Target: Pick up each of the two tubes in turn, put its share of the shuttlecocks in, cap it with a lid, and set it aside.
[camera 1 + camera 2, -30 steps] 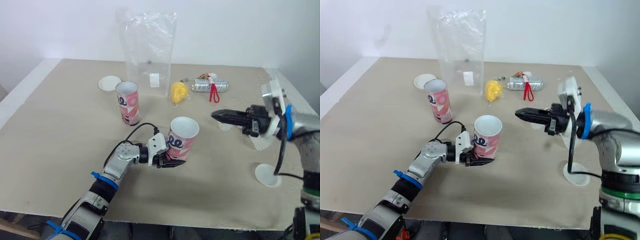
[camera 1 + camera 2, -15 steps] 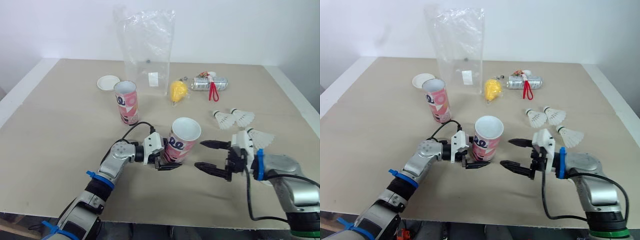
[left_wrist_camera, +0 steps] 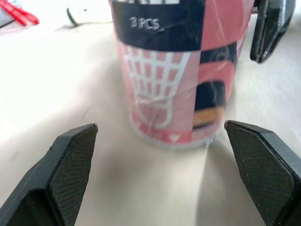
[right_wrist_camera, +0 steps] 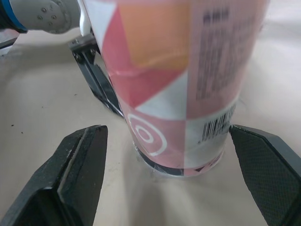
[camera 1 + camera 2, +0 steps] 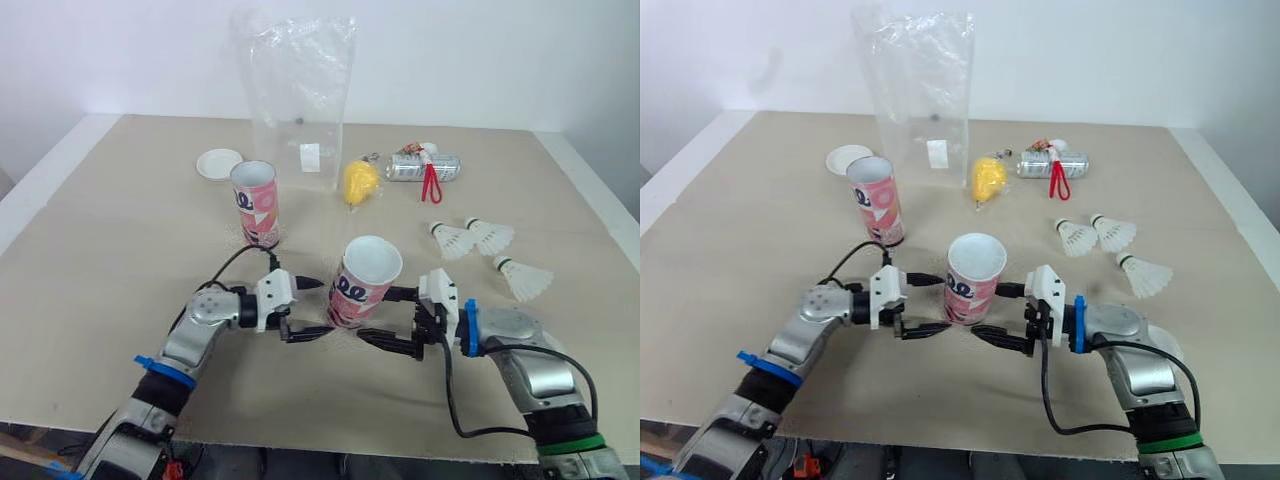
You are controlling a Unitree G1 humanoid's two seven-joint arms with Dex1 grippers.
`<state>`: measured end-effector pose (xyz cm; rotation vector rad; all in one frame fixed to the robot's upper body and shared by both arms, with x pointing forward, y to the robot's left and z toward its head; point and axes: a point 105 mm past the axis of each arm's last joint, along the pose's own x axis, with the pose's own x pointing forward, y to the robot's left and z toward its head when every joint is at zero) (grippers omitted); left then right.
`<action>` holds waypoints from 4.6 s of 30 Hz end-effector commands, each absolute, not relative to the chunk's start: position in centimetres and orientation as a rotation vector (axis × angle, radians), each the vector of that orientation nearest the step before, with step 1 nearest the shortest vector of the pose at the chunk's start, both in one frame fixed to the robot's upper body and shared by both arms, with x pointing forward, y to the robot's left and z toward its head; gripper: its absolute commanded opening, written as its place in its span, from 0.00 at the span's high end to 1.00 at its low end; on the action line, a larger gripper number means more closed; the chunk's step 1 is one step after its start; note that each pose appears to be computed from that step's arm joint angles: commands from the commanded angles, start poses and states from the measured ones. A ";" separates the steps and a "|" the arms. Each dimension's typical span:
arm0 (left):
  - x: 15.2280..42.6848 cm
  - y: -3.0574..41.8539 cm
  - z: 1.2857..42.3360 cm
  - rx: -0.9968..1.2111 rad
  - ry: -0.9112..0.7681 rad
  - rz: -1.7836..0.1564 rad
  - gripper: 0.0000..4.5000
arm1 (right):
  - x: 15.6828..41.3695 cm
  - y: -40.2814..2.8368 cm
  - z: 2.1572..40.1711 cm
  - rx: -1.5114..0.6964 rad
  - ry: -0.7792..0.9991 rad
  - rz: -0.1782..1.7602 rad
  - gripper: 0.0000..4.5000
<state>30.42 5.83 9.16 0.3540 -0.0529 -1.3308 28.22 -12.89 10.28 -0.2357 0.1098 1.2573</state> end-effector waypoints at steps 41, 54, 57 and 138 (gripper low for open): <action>29.1 7.3 10.6 0.323 -0.077 -1.323 0.00 | 29.6 -7.1 9.5 -0.247 0.009 1.303 0.01; 29.2 7.4 10.6 0.325 -0.080 -1.314 0.00 | 29.5 -7.4 10.2 -0.198 0.006 1.287 0.42; 29.2 7.3 10.6 0.326 -0.081 -1.317 0.00 | 29.3 -7.8 10.0 -0.223 0.014 1.288 0.42; 29.6 3.0 12.3 0.287 -0.121 -1.484 0.00 | 16.3 -32.1 14.9 -0.212 0.114 0.115 0.01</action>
